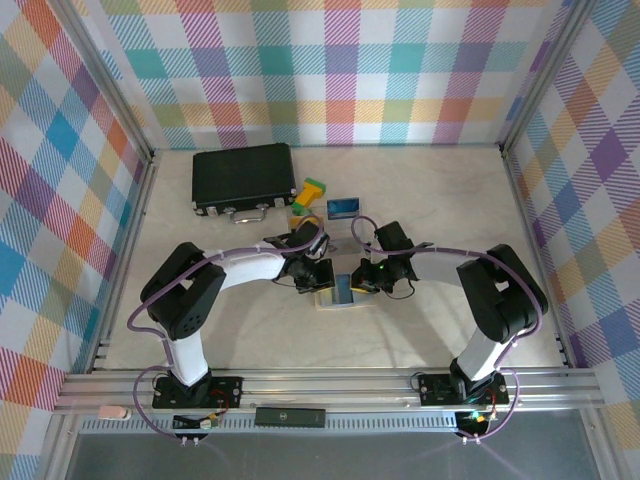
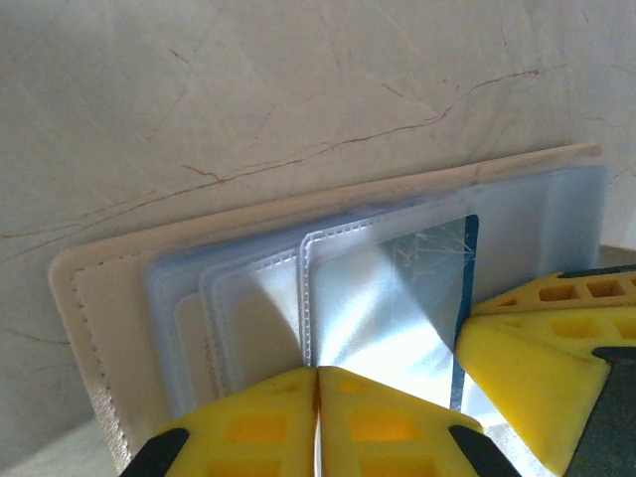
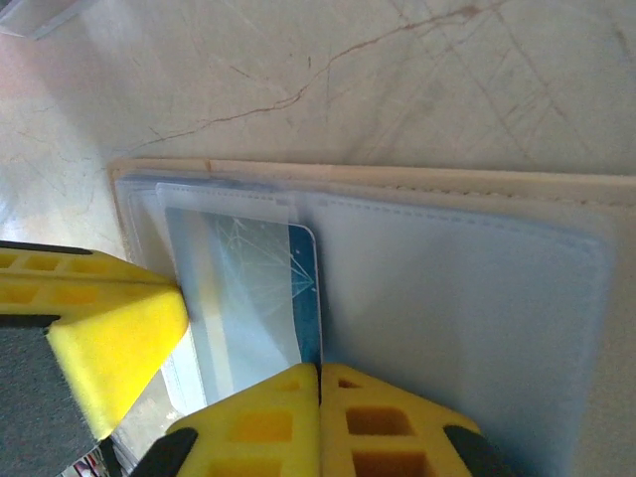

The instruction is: Take the credit cards out of the card holder

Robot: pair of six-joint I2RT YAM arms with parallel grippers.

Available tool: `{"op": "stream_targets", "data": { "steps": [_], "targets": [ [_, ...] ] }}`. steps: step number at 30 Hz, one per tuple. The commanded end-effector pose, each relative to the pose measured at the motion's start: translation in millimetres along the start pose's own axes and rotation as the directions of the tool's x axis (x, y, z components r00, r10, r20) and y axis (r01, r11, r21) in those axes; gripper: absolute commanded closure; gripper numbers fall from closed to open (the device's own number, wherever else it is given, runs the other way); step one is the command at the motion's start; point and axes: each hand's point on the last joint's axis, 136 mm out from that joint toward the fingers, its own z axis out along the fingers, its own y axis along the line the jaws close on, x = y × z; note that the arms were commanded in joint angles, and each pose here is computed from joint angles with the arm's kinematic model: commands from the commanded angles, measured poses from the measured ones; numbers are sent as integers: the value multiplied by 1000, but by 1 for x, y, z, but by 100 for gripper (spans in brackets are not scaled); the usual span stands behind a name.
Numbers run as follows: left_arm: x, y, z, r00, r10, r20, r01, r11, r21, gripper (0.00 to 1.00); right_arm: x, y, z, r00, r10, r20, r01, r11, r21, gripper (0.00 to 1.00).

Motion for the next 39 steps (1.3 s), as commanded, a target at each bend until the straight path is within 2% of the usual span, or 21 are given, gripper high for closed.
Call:
{"op": "stream_targets", "data": {
  "steps": [1, 3, 11, 22, 25, 31, 39],
  "targets": [
    [8, 27, 7, 999, -22, -26, 19, 994, -111, 92, 0, 2, -1, 1000, -18, 5, 18, 1000, -16, 88],
    [10, 31, 7, 999, -25, -28, 21, 992, -124, 92, 1, 3, -3, 1000, -27, 10, 27, 999, -23, 88],
    [9, 38, 6, 999, -27, -19, 24, 988, -151, 93, 0, 2, -5, 999, -40, 20, 40, 999, -12, 96],
    [6, 39, 2, 999, -36, -7, 34, 990, -136, 91, -4, -8, -17, 995, -50, 81, 47, 998, 44, 96],
    [5, 32, 3, 999, -33, -15, 31, 994, -109, 91, -2, -1, -14, 997, -51, 50, 51, 999, 1, 93],
    [6, 36, 6, 999, -39, -23, 35, 991, -125, 91, -1, 1, -6, 1000, -29, 11, 29, 999, -19, 72],
    [7, 39, 7, 999, -45, -25, 42, 990, -135, 91, 1, 4, -1, 999, -35, -18, 34, 998, -49, 70]
  ]
}}
